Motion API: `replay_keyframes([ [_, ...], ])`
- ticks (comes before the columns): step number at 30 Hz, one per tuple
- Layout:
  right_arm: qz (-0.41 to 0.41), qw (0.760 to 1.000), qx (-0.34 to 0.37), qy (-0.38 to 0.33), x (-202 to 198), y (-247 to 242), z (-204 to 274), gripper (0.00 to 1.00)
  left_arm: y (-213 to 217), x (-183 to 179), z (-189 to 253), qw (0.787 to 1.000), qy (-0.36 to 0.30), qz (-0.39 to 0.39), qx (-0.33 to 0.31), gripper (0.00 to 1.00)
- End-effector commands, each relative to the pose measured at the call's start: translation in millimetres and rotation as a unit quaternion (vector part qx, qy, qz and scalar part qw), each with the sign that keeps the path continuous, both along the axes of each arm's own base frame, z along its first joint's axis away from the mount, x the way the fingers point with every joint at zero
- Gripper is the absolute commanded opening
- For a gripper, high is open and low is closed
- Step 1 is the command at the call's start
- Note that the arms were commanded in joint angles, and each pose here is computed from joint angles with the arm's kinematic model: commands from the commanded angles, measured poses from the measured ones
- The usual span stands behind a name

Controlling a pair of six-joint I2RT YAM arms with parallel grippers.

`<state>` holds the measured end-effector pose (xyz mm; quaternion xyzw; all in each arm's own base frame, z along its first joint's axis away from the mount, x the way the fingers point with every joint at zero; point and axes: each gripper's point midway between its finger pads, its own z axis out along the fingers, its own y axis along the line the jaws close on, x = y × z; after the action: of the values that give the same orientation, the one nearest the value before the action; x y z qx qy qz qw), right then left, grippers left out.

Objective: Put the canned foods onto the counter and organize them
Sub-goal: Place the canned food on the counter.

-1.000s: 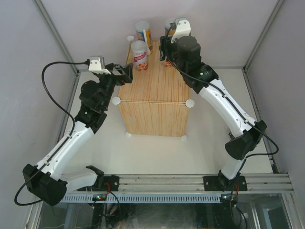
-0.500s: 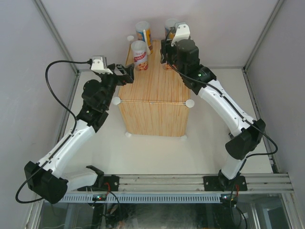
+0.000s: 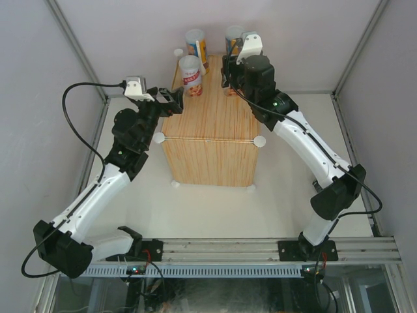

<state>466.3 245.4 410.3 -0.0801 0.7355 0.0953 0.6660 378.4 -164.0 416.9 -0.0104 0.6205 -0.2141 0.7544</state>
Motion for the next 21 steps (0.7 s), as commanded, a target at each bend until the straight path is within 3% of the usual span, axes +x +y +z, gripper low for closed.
replay_keyframes([
  [1,-0.008,0.991,0.076,-0.108,-22,-21,91,0.00,-1,-2,21,1.000,-0.027,-0.003,-0.013,0.96],
  [12,-0.009,0.993,0.082,-0.087,-20,-22,77,0.01,-2,-3,20,1.000,-0.025,-0.005,-0.012,0.96],
  [18,-0.015,0.993,0.082,-0.083,-21,-25,74,0.31,-2,-3,20,1.000,-0.025,-0.006,-0.012,0.96],
  [21,-0.018,0.993,0.082,-0.084,-22,-26,75,0.42,-2,-2,21,1.000,-0.025,-0.007,-0.011,0.96],
])
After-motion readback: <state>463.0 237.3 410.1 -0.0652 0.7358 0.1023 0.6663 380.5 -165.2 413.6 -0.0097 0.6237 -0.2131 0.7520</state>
